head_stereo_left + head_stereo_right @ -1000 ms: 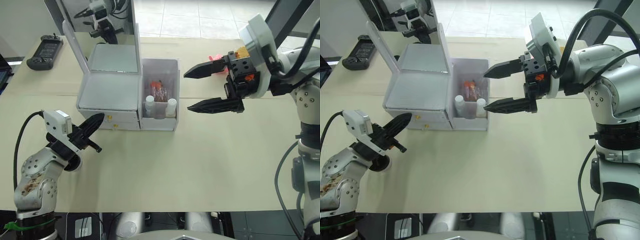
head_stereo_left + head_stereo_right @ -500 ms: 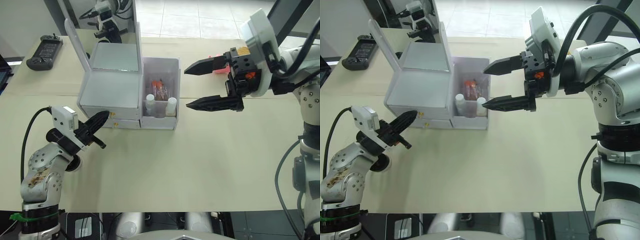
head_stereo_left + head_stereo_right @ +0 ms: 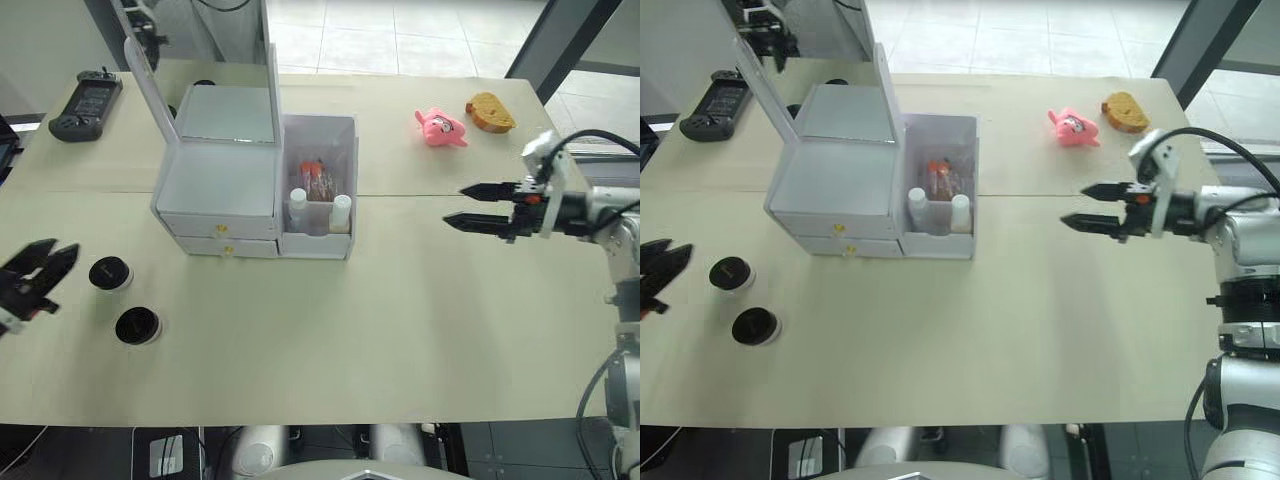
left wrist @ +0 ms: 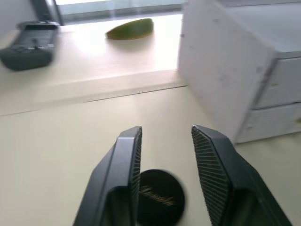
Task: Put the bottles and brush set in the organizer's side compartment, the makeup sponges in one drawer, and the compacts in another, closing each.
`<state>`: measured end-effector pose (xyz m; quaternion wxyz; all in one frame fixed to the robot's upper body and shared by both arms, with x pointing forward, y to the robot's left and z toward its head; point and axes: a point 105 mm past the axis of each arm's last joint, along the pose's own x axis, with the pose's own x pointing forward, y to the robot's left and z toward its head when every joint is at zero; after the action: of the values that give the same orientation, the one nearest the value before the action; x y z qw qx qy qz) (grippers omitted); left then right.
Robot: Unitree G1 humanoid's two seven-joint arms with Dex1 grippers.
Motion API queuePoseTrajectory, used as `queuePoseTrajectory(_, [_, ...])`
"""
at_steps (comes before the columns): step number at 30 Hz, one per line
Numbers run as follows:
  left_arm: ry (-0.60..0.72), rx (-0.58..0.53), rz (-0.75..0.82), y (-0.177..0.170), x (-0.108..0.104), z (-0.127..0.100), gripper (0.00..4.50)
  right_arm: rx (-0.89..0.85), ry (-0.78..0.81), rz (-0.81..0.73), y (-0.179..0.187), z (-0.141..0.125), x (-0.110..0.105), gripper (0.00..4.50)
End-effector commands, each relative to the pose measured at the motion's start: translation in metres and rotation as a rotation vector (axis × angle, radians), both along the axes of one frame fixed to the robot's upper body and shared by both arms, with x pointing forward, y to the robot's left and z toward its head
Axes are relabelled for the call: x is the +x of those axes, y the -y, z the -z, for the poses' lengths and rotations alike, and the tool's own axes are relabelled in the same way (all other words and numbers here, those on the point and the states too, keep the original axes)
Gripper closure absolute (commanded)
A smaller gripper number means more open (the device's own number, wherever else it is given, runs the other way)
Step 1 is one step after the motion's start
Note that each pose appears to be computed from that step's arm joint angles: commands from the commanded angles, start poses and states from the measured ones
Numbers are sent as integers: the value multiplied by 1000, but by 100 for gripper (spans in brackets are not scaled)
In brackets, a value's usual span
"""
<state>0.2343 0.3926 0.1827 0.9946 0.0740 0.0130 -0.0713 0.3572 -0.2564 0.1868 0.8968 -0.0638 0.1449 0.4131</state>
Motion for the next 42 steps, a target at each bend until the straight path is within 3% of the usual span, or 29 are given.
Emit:
queuePoseTrajectory(1, [35,51,-59,-24,-8,-13,132,-32,61,121,34,6,1,0])
queuePoseTrajectory(5, [-9,63,-202,-67,-31,3,4,3,89,317,79,28,-5,0])
queuePoseTrajectory(10, [41,44,-193,-68,-30,-6,1,81,114,333,74,15,2,0])
queuePoseTrajectory(15, [30,67,-91,-42,-17,-1,1,90,112,164,33,-8,9,0])
queuePoseTrajectory(18, [41,14,14,-8,-5,-2,1,97,123,-57,-17,-31,1,0])
queuePoseTrajectory(21, [30,-7,137,40,2,3,1,60,105,-313,-70,-47,-24,0])
queuePoseTrajectory(25, [65,-37,174,88,7,11,1,26,129,-561,-121,-64,-58,0])
queuePoseTrajectory(34, [158,-78,17,162,15,49,1,14,232,-732,-162,-96,-87,0])
queuePoseTrajectory(37, [140,-87,29,188,16,62,1,2,233,-744,-165,-101,-91,0])
queuePoseTrajectory(42, [139,-141,3,204,24,72,1,0,282,-737,-172,-108,-93,0])
